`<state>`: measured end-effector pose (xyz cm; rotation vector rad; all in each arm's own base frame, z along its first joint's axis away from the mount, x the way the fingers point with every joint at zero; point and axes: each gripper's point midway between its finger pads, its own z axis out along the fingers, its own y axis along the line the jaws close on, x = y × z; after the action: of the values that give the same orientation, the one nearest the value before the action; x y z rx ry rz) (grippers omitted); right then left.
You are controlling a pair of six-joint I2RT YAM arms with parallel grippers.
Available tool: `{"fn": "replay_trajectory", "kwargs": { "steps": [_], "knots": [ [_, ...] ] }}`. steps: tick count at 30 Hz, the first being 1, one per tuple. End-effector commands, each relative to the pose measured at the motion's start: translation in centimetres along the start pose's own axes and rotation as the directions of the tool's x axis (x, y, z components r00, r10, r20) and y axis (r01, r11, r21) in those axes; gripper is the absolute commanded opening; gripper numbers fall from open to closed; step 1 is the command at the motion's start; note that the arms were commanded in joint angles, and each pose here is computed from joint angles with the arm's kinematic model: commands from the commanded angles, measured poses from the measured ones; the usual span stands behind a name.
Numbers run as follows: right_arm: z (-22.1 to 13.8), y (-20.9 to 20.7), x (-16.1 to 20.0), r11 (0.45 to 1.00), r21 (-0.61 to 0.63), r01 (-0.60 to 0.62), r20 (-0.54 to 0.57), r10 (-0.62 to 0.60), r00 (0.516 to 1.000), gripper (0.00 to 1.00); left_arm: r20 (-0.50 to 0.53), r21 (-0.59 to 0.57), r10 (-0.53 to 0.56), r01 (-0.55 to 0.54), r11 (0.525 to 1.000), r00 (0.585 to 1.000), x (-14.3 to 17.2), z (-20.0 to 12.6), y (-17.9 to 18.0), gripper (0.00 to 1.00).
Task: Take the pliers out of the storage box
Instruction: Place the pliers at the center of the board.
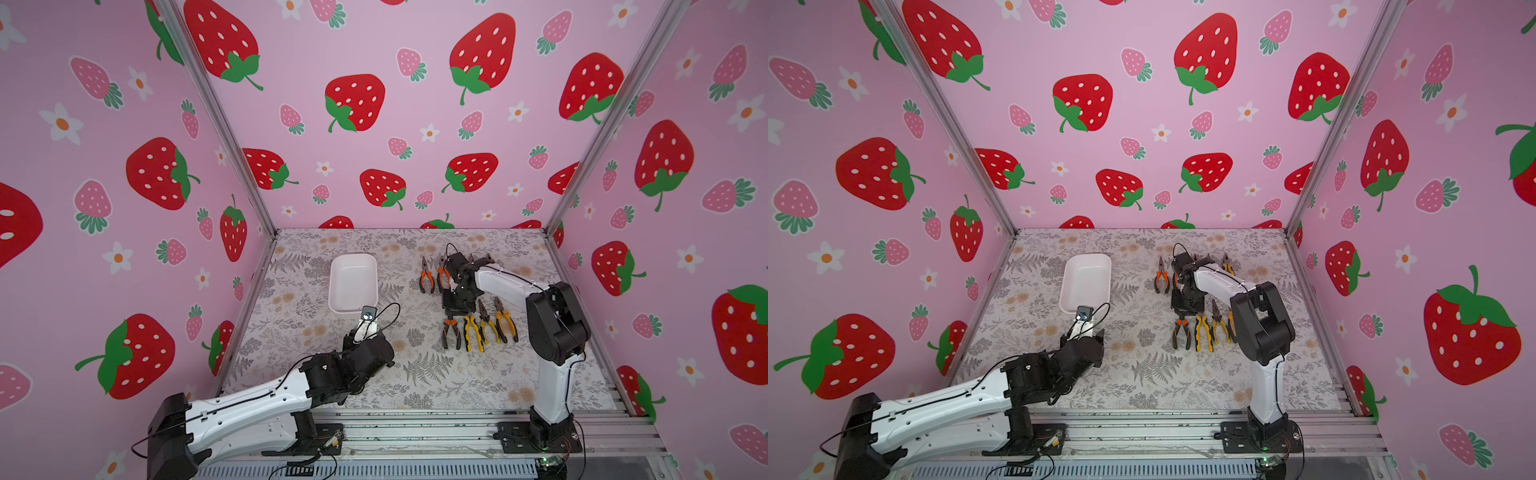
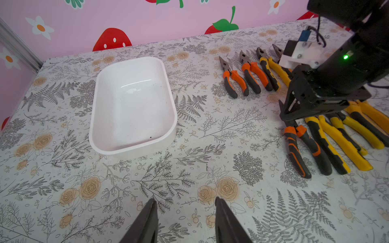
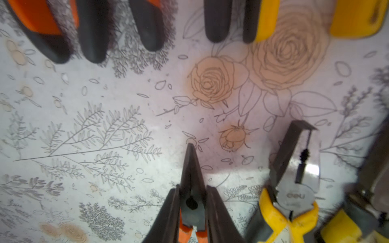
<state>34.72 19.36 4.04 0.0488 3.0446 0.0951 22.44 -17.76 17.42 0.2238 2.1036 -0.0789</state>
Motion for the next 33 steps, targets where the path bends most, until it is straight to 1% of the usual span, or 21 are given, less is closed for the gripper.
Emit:
{"fn": "replay_trajectory", "kwargs": {
  "steps": [1, 12, 23, 24, 26, 27, 28, 30, 33],
  "knots": [
    [-0.2, 0.5, -0.4, 1.0, 0.004, 0.015, -0.002, -0.015, 1.0, 0.25, 0.004, -0.008, 0.0, 0.0, 1.0, 1.0, -0.2, -0.1, 0.3, 0.46],
    [1.0, 0.3, 0.2, 0.996, 0.032, 0.089, -0.052, -0.087, 0.995, 0.25, 0.007, -0.011, 0.005, -0.005, 1.0, 1.0, -0.3, -0.1, 0.3, 0.46],
    [0.6, 0.7, 0.6, 0.995, 0.027, 0.101, -0.042, -0.099, 0.994, 0.26, -0.002, -0.008, 0.01, -0.01, 1.0, 1.0, -0.2, 0.1, 0.0, 0.46],
    [0.6, 0.8, 0.7, 0.994, 0.025, 0.104, -0.039, -0.103, 0.994, 0.27, -0.001, -0.01, 0.009, -0.009, 1.0, 1.0, -0.2, 0.1, 0.0, 0.47],
    [0.3, 0.6, 0.5, 0.994, 0.034, 0.103, -0.025, -0.102, 0.994, 0.34, -0.002, -0.018, 0.011, -0.011, 1.0, 1.0, -0.3, 0.1, 0.2, 0.48],
    [0.2, 0.6, 0.4, 0.994, 0.037, 0.103, -0.017, -0.103, 0.995, 0.36, -0.005, -0.024, 0.011, -0.011, 1.0, 1.0, -0.3, 0.2, 0.3, 0.52],
    [-0.1, 0.6, 0.3, 0.994, 0.037, 0.105, -0.006, -0.105, 0.994, 0.36, -0.007, -0.027, 0.007, -0.008, 1.0, 1.0, -0.5, 0.2, 0.5, 0.53],
    [-0.9, 0.6, 0.0, 0.994, 0.035, 0.108, 0.02, -0.109, 0.994, 0.38, -0.011, -0.027, 0.002, -0.002, 1.0, 1.0, -0.8, 0.2, 0.7, 0.54],
    [-3.2, 0.4, -0.3, 0.992, 0.045, 0.115, 0.081, -0.119, 0.99, 0.38, -0.025, -0.038, -0.021, 0.02, 0.999, 0.999, -1.4, 0.3, 1.7, 0.56]
  ]
}}
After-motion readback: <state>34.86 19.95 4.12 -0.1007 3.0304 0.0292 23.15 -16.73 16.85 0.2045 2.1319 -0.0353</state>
